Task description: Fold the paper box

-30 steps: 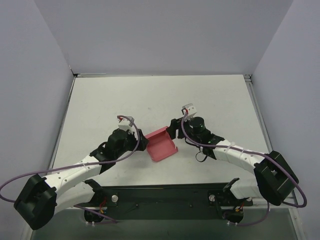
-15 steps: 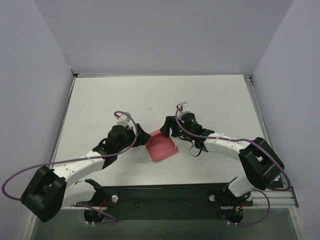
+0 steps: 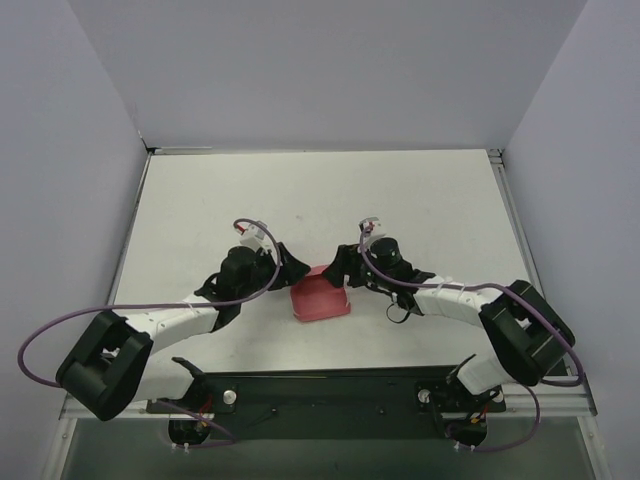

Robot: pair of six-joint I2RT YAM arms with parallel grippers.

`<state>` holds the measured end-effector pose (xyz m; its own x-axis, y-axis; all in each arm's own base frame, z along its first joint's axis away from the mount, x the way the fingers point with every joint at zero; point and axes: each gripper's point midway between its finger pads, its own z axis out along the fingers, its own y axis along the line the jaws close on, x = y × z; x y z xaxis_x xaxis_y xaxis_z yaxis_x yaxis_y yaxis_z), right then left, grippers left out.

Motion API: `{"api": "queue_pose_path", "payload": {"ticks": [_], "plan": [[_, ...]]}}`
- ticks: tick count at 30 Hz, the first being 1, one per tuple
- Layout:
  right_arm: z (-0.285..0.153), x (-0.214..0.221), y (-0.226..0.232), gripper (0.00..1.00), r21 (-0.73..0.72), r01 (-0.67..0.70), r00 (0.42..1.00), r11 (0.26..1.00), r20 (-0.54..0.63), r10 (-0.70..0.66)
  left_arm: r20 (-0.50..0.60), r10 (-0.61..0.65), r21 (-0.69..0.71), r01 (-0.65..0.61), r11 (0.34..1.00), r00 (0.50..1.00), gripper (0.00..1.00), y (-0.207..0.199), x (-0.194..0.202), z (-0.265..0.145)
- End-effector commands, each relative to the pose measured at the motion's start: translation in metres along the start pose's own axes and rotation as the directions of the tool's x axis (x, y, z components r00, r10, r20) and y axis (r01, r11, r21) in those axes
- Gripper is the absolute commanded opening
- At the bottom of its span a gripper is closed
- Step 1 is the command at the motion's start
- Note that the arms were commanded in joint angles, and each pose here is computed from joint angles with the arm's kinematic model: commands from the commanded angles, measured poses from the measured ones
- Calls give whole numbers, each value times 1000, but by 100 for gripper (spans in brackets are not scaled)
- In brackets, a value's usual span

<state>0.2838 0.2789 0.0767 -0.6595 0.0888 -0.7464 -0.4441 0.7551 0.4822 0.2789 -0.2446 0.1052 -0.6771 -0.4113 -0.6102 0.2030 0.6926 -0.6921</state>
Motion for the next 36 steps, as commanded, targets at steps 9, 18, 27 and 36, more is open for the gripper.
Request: {"api": "queue_pose_path", "payload": {"ticks": [9, 18, 27, 36], "plan": [[-46, -3, 37, 63, -97, 25, 1000, 995, 9, -24, 97, 74, 119, -86, 989, 993, 81, -36, -45, 23], [-73, -32, 19, 73, -3, 350, 937, 937, 21, -349, 133, 241, 72, -252, 965, 961, 82, -26, -81, 3], [-37, -27, 19, 71, -113, 559, 814, 821, -113, -570, 99, 396, 37, -401, 915, 913, 80, 0, -53, -18], [-8, -15, 15, 68, -162, 588, 777, 792, -158, -609, 36, 501, 17, -502, 865, 865, 78, 31, -23, -10]]}}
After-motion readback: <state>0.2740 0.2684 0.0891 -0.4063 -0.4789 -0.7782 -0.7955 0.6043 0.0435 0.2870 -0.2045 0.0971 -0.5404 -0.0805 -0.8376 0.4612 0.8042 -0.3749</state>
